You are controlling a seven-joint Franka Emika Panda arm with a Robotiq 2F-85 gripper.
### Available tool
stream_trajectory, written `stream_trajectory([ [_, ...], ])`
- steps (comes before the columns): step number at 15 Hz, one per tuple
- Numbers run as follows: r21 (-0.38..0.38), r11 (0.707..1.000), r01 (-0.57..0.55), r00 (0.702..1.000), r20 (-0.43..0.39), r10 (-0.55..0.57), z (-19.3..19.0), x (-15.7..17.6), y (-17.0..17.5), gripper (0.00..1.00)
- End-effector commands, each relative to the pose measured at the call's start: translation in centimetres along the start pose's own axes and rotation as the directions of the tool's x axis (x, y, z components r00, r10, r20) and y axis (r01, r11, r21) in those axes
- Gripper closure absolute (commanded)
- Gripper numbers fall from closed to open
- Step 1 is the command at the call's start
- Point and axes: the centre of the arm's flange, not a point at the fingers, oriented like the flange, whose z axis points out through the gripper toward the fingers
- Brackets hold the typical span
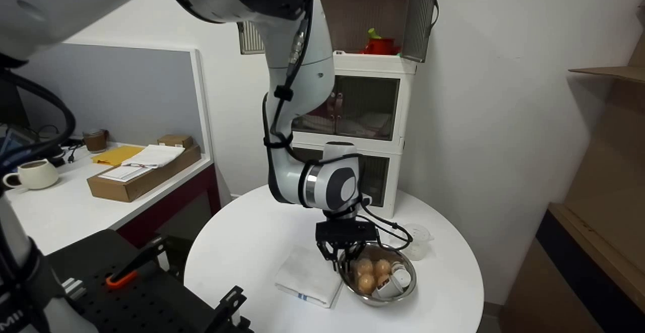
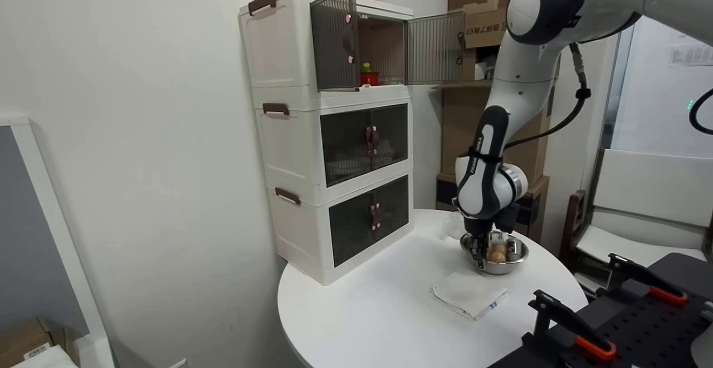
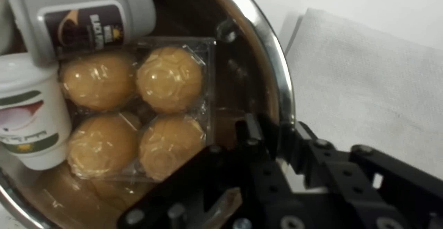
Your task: Put the silver bowl in the top cabinet door
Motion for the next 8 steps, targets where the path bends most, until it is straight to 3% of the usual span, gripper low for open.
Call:
stream_trajectory([
  [1, -0.043, 0.999, 0.012, 1.000, -0.022, -0.013, -0.1, 0.6, 0.3, 0.99],
  [8, -0.101, 0.995, 0.017, 0.995, -0.096, -0.027, -5.3, 1.8, 0.4, 0.97],
])
